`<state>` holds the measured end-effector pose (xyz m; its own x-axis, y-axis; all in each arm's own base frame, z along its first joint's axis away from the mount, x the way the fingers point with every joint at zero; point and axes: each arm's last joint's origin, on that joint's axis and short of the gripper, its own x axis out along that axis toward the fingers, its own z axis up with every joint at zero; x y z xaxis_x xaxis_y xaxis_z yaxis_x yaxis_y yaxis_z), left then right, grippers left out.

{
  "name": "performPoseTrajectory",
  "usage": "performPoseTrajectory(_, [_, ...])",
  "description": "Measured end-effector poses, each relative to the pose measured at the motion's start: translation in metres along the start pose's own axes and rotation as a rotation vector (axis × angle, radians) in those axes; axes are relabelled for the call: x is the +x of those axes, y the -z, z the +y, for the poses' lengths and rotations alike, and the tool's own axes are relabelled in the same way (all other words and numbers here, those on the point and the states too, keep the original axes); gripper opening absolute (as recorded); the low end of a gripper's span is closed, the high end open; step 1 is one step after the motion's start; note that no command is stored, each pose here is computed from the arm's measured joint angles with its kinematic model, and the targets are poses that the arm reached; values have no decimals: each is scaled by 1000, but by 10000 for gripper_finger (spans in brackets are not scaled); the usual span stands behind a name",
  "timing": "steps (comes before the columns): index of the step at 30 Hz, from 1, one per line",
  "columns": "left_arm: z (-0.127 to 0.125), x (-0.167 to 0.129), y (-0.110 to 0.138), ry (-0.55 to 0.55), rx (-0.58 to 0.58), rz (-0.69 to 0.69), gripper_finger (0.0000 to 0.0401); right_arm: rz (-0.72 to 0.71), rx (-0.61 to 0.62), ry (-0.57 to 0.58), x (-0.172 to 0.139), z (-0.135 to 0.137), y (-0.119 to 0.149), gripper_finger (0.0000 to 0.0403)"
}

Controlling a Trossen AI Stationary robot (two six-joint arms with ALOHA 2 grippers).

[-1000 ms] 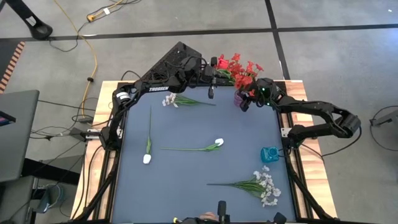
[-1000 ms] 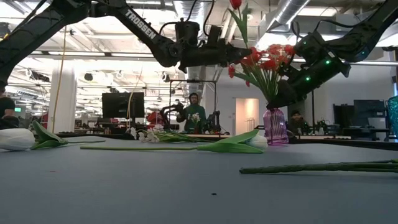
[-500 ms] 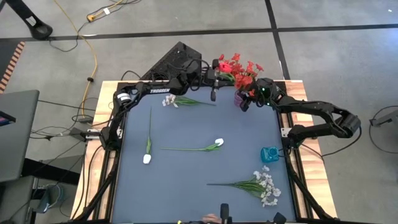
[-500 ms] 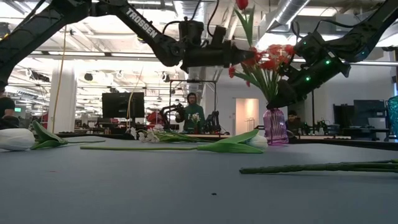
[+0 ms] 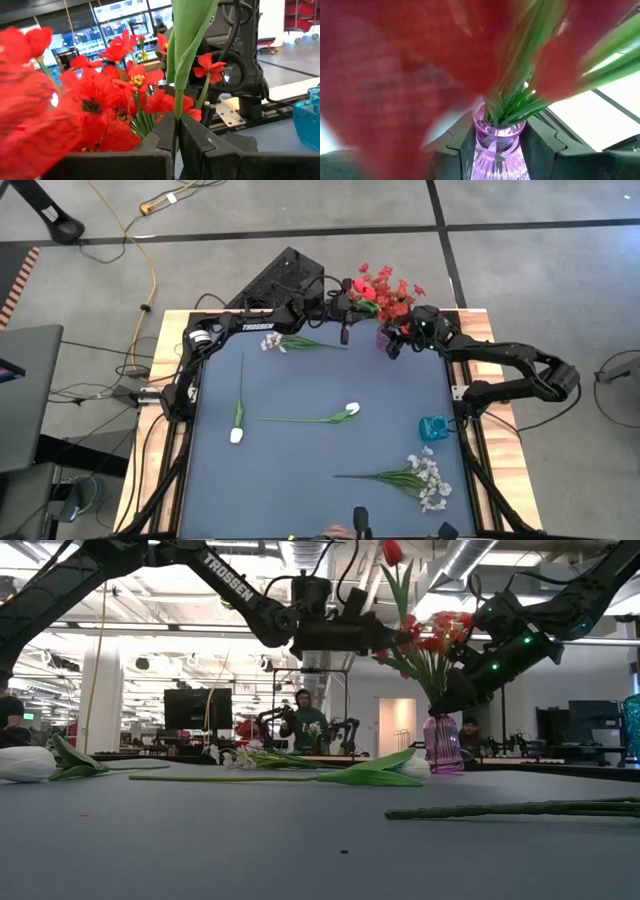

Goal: Sort flowers into vase by color
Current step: Put the red tulip into the purple vase

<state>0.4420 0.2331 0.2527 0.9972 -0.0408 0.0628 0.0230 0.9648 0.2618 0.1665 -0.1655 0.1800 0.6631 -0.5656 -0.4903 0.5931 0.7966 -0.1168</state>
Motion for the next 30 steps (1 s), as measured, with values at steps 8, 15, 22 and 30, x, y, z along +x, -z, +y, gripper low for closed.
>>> performPoseTrajectory(8, [-8, 6, -2, -87, -21, 16, 0, -27, 14, 2, 0, -1, -2, 157])
performPoseTrajectory(15, [-10, 8, -2, -138, -69, 31, 0, -35, 24, 4, 0, -1, -3, 157])
performPoseTrajectory(22, [-11, 16, 35, -143, -221, -23, 0, -36, 26, 4, 0, -1, -3, 157])
performPoseTrajectory(30, [-11, 24, 40, -153, -289, -73, 0, -33, 12, 2, 0, -1, -3, 157])
